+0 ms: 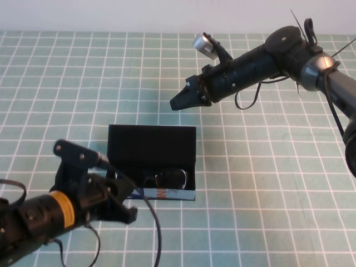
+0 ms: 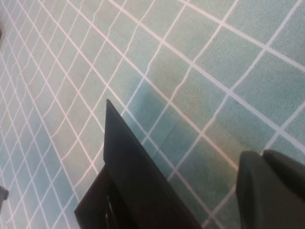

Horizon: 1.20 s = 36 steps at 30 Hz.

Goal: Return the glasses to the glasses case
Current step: Close the glasses case

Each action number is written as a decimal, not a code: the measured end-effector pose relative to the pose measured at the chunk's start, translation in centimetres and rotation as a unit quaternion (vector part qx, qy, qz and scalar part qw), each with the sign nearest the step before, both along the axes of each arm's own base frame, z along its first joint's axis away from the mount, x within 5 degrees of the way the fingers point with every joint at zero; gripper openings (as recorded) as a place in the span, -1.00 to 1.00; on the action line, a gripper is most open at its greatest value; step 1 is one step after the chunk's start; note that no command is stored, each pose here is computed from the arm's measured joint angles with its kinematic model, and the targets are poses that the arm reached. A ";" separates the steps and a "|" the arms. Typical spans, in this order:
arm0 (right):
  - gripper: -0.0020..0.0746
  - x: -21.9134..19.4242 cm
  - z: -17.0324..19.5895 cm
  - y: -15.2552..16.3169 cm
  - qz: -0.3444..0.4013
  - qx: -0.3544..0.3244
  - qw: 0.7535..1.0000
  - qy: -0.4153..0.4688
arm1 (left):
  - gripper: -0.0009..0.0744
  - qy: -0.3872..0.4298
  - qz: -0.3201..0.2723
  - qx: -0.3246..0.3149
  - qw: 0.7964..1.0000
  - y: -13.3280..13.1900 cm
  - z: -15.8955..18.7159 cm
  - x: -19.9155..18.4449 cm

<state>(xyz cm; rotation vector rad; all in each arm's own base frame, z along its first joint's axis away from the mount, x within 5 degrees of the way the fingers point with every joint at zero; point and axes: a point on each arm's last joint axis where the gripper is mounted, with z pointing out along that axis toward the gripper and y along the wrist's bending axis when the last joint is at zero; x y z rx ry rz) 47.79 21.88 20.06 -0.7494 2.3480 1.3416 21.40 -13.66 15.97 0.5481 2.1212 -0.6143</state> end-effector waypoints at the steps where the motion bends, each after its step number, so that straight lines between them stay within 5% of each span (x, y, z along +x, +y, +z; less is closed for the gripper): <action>1: -0.98 0.0 0.0 0.0 0.000 0.000 1.000 0.000 | -0.97 0.003 -0.002 0.013 1.000 0.2 -0.4 -0.2; 14: -0.98 0.0 0.0 0.0 0.009 0.000 1.000 -0.015 | -0.97 0.036 -0.013 0.045 0.998 0.5 -2.6 -0.8; 36: -0.98 -0.5 -2.5 0.8 -0.001 -0.067 0.997 0.039 | -0.97 0.041 -0.003 -0.010 0.999 -0.4 -4.9 0.0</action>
